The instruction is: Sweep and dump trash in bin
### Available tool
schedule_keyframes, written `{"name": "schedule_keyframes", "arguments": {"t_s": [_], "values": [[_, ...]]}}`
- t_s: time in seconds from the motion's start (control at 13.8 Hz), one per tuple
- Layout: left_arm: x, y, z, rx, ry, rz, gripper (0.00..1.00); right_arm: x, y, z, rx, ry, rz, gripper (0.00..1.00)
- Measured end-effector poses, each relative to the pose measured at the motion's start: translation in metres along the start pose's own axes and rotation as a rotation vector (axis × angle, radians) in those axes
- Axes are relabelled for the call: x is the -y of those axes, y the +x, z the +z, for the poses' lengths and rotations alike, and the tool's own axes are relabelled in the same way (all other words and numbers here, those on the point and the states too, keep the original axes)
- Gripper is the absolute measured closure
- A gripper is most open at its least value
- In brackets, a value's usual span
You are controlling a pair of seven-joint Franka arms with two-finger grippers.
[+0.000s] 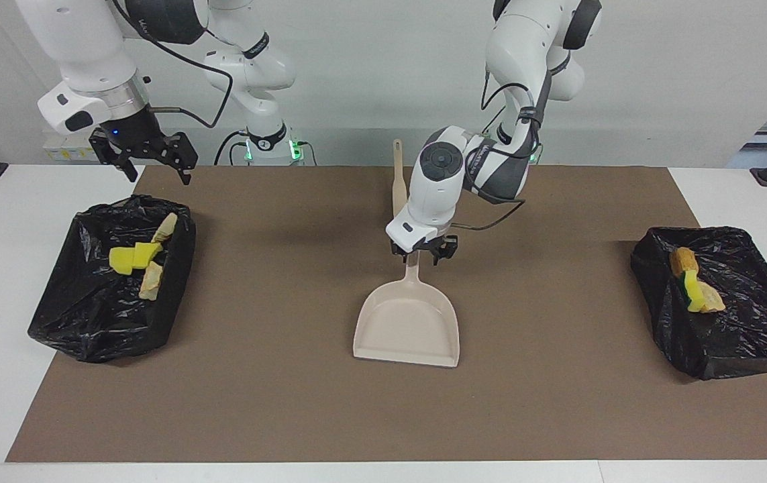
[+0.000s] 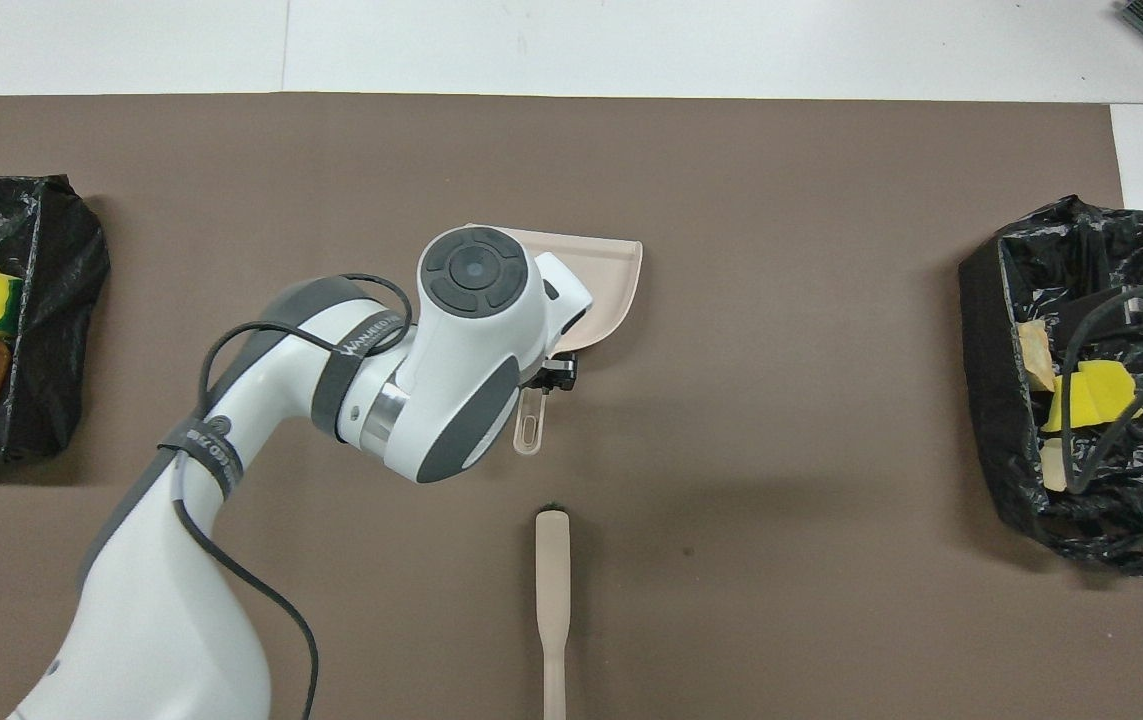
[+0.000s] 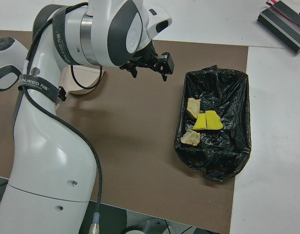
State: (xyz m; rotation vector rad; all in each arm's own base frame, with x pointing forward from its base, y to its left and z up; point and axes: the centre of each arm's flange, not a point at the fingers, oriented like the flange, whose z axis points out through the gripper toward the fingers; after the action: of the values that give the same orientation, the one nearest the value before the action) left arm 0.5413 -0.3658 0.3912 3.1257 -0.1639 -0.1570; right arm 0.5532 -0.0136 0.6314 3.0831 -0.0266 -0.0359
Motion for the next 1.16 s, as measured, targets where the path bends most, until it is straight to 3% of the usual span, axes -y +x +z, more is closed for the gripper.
{"name": "schedule_keyframes", "arguments": {"t_s": [0.07, 0.22, 0.58, 0.87, 1.16], "values": [[0.026, 0.003, -0.01, 0.013, 0.006, -0.038, 0.0, 0.004, 0.0, -0.001, -0.003, 0.0, -0.007, 0.0], [0.086, 0.008, -0.019, 0.029, 0.008, -0.097, 0.0, 0.004, 0.0, -0.002, -0.004, 0.0, -0.007, 0.0], [0.22, -0.024, -0.033, 0.051, -0.002, 0.005, 0.0, -0.001, 0.0, -0.002, -0.004, 0.013, 0.021, 0.0], [0.288, -0.051, -0.099, 0.0, -0.014, 0.121, 0.0, -0.001, 0.0, -0.002, -0.005, 0.014, 0.025, 0.0], [0.304, -0.062, -0.19, -0.048, 0.024, 0.143, 0.0, -0.001, 0.0, -0.002, -0.005, 0.014, 0.025, 0.0]]}}
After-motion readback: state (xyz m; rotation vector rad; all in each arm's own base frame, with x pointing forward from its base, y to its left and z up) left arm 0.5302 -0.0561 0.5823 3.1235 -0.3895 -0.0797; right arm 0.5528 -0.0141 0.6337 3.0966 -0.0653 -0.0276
